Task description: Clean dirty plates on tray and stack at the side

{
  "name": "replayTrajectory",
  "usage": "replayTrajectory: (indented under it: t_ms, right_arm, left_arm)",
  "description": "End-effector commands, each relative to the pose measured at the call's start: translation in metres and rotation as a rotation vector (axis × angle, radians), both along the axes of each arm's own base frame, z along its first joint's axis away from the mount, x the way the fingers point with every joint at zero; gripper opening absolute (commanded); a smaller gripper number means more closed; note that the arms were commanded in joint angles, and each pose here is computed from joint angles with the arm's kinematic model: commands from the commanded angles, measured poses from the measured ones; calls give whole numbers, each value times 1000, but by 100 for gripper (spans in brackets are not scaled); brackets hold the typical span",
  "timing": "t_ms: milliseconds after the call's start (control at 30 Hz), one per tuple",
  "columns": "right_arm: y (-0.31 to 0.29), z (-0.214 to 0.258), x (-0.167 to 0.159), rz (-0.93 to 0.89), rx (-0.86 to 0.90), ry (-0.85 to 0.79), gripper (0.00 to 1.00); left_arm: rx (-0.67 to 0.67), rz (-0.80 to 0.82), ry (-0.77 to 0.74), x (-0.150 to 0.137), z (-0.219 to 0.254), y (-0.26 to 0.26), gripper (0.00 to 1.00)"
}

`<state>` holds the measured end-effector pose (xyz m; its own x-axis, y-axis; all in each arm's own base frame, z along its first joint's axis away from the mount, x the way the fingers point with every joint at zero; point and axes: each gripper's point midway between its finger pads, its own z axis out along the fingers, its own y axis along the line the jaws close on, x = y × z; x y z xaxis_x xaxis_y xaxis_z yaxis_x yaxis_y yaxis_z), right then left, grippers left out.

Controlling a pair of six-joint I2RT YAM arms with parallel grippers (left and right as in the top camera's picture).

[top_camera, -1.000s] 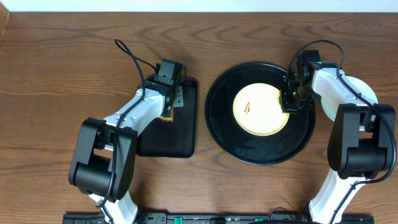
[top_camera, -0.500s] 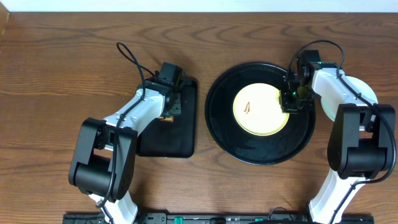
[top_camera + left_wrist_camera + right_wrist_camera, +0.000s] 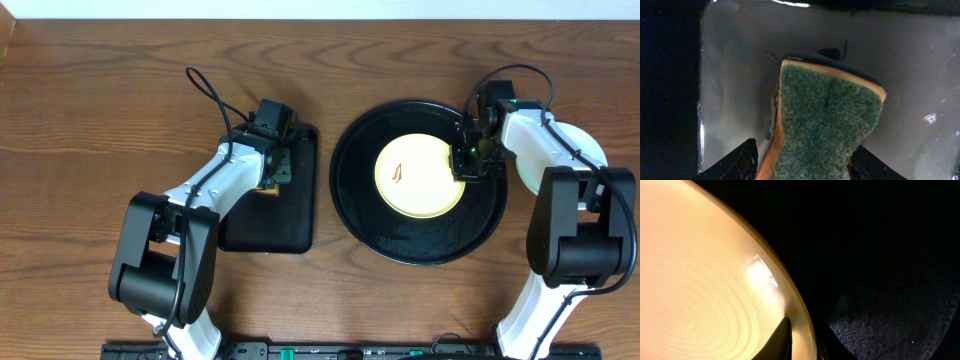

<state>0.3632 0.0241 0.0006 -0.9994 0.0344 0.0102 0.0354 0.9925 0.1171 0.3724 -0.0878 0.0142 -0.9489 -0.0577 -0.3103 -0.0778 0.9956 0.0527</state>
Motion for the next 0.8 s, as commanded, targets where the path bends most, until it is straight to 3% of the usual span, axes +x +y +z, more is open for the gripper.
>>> replayTrajectory:
  t_ms: [0, 133, 500, 600, 767]
  right_arm:
    - [1, 0, -3, 1, -16, -1, 15]
    - [1, 0, -3, 1, -16, -1, 15]
    - [1, 0, -3, 1, -16, -1, 15]
    - [1, 0, -3, 1, -16, -1, 15]
    - [1, 0, -3, 1, -16, -1, 15]
  left_arm:
    - [-4, 2, -69, 15, 20, -1, 56]
    - [-4, 2, -66, 14, 20, -2, 38]
    - [-23, -15, -8, -3, 5, -5, 39]
    - [-23, -15, -7, -3, 5, -5, 31]
    - [-18, -15, 9, -7, 0, -4, 29]
